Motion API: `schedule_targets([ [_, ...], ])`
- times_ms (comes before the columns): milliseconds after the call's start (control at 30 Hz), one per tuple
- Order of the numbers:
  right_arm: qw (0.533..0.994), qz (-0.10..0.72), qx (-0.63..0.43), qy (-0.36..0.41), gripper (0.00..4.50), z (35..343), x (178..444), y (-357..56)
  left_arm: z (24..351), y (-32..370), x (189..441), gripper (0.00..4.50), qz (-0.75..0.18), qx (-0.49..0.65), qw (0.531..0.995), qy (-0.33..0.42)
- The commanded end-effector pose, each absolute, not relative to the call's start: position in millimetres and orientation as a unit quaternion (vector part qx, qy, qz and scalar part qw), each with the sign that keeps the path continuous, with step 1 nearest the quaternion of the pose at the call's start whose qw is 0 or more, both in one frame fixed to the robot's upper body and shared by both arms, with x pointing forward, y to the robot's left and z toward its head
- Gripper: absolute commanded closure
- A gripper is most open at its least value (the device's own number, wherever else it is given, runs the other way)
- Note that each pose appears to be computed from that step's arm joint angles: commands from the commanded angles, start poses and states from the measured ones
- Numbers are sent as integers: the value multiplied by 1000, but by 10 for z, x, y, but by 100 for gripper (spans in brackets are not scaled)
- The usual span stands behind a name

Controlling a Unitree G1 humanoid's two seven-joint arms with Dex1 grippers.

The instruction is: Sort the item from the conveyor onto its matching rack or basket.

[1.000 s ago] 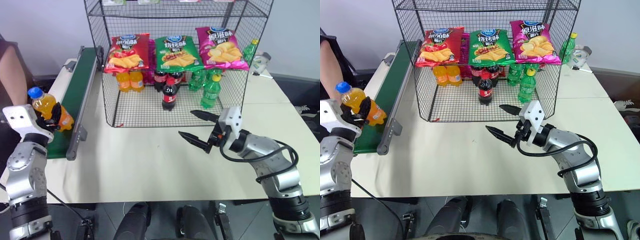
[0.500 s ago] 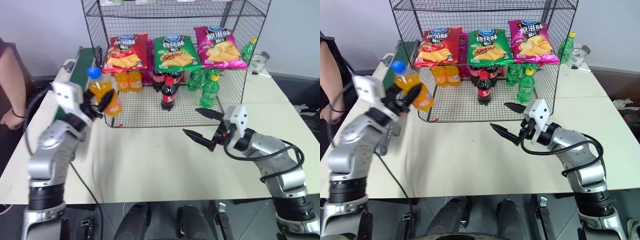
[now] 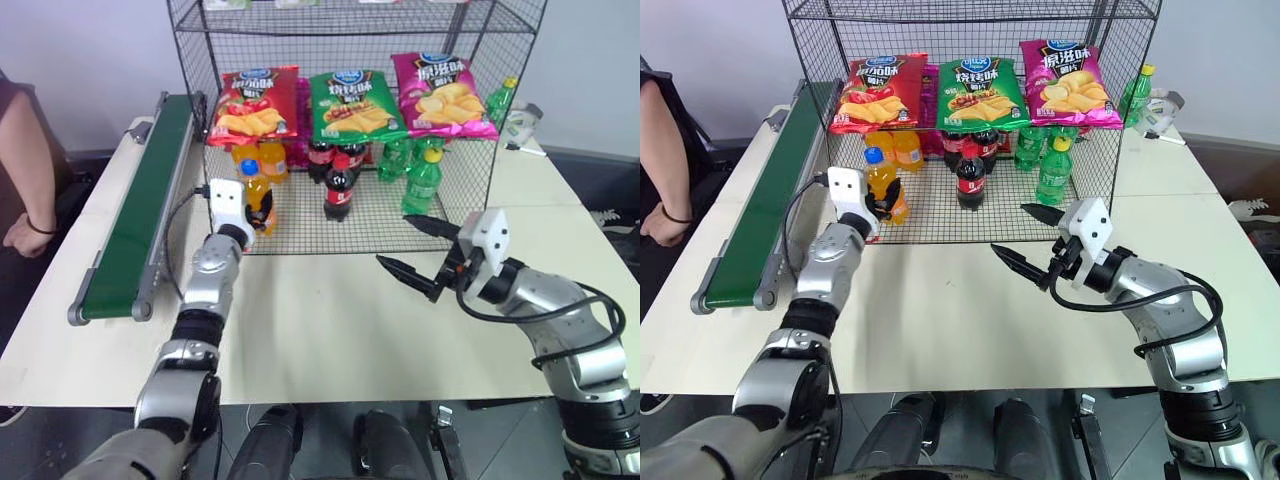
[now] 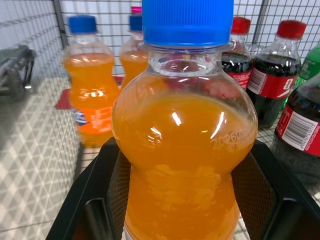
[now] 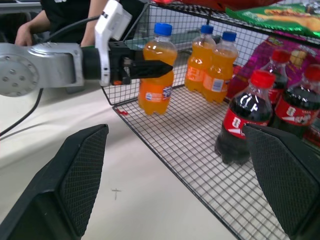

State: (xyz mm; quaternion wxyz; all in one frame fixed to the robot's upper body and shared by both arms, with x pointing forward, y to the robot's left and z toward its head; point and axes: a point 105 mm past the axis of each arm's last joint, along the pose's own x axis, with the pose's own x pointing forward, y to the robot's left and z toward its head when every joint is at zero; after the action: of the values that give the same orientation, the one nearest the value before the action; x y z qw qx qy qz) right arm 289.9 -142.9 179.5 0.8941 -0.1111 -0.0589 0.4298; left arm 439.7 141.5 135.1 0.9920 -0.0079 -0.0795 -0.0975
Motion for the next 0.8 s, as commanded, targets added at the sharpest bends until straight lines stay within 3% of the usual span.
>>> schedule_targets([
  [33,891,427,-127,-93,0,1950,2841,-1429,1604,1432,4472,219,-78,-20,988,-133],
  [333,892,423,-130,-94,0,1952,2837,-1448,1464,1397,4531,219,-60,2,992,-115],
  [467,892,423,-132,-94,0,1961,2843,-1454,1421,1389,4513,23,-66,-11,991,-113],
  [500,892,423,-132,-94,0,1964,2845,-1455,1410,1390,4507,7,-68,-11,991,-112],
  [800,890,426,-133,-96,0,2005,2846,-1414,1392,1533,4384,7,-73,-12,989,-125],
])
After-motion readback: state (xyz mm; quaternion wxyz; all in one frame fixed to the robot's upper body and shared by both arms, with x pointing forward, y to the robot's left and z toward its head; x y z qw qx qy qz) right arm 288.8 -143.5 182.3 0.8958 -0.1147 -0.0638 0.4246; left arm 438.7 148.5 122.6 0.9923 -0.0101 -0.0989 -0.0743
